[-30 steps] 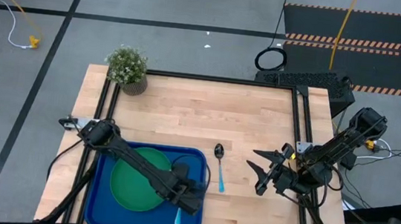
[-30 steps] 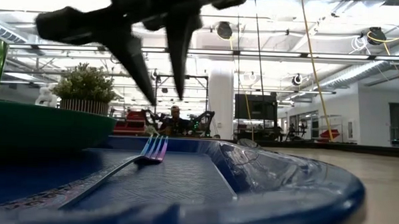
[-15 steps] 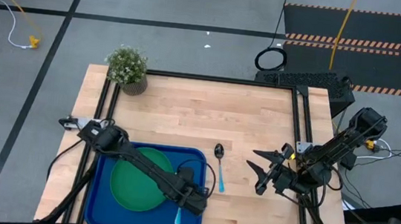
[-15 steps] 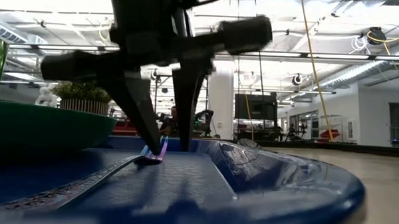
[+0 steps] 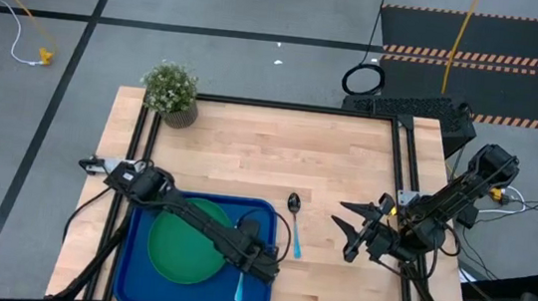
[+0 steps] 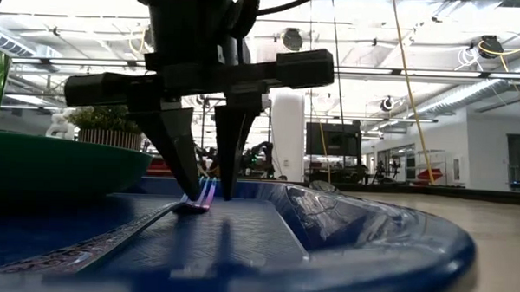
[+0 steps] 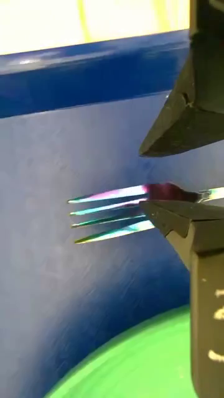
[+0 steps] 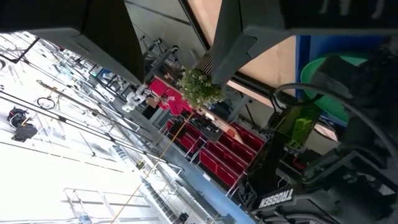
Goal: Pick and place plate/cup/fork/spoon on tray
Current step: Put the blue fork to the right of the green plate on the dark blue tray
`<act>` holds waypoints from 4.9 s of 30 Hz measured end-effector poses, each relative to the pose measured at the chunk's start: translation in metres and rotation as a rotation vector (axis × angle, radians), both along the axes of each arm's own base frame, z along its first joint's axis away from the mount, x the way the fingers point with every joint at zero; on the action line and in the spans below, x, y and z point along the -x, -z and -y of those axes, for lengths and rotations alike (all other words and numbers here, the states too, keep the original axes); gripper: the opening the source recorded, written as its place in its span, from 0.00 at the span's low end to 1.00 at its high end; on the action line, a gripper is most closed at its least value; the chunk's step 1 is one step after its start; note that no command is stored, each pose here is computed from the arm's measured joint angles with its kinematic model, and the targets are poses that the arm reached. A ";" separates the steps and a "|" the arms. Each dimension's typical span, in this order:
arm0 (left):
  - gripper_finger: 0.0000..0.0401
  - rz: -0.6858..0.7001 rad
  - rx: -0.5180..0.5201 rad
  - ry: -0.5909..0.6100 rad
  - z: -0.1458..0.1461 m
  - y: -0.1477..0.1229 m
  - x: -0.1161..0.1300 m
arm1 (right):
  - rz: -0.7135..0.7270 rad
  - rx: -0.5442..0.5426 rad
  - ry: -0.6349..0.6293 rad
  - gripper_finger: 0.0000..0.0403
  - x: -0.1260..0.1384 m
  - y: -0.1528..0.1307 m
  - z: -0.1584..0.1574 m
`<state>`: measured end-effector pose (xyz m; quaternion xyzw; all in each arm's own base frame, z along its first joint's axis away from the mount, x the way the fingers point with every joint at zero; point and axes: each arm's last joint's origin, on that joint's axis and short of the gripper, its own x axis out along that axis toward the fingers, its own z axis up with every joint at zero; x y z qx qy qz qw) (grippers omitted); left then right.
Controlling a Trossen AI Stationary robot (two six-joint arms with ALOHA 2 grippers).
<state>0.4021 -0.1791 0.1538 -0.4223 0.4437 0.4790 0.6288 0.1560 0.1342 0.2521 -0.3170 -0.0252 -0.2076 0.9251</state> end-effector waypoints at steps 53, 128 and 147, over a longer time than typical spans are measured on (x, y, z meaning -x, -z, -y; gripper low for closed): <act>0.06 0.354 0.042 0.781 0.063 -0.033 -0.012 | -0.014 0.000 0.002 0.45 0.004 0.000 -0.003; 0.00 -0.197 -0.105 1.138 0.076 0.000 0.014 | -0.046 0.054 0.008 0.45 0.003 0.002 -0.004; 0.02 -0.202 -0.243 0.942 0.000 -0.008 -0.025 | -0.046 0.054 0.008 0.45 0.003 0.002 -0.004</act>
